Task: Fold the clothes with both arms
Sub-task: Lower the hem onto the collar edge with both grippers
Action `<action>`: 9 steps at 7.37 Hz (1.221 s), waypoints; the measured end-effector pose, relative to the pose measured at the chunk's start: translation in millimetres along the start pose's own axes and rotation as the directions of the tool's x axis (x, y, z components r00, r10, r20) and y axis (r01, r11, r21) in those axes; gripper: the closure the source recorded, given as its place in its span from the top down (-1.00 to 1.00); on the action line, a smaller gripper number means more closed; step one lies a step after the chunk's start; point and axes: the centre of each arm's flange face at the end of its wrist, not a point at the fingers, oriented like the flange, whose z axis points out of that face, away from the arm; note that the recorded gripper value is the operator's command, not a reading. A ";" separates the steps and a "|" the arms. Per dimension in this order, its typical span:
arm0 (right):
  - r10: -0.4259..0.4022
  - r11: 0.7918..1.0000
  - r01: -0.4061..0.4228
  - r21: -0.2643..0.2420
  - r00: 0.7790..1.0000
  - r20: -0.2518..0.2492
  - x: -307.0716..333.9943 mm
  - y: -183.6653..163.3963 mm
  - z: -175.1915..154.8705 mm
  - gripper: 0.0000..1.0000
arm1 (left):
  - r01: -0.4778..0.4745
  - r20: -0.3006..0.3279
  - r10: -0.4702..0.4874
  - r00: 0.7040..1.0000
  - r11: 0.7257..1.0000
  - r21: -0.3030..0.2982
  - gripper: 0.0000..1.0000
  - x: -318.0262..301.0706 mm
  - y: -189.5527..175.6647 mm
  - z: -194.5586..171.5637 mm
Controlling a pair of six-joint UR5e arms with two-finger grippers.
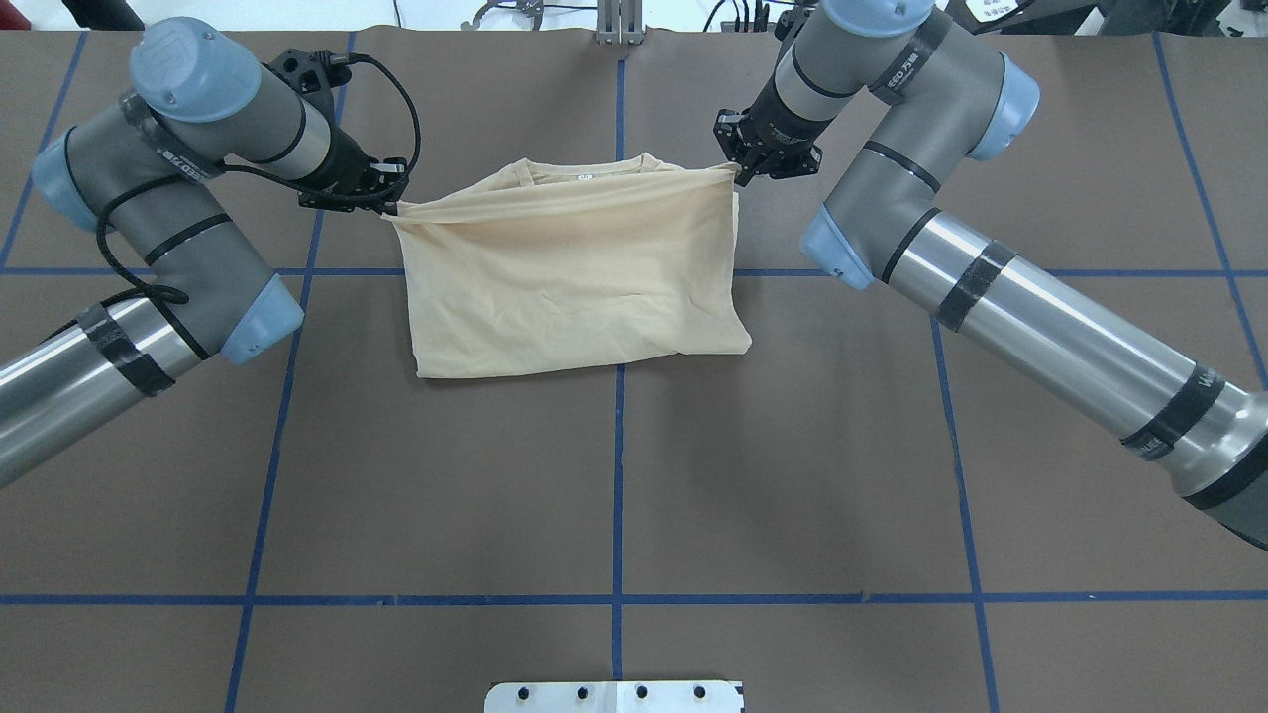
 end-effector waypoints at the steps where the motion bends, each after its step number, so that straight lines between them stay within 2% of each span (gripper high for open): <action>1: -0.008 1.000 0.008 -0.002 1.000 -0.002 -3.6 6.6 5.3 -1.00 | -0.002 -0.005 0.002 1.000 1.000 0.000 -1.00 3.1 -0.2 1.6; 5: -0.017 0.999 0.018 0.030 1.000 -0.010 -8.5 10.8 9.9 -1.00 | -0.003 0.011 0.003 1.000 1.000 -0.014 -1.00 -1.3 4.5 14.0; 9: -0.016 0.992 0.018 0.123 1.000 -0.020 -21.2 -4.3 0.6 -1.00 | -0.003 0.014 0.003 1.000 1.000 -0.009 -1.00 4.4 1.2 16.1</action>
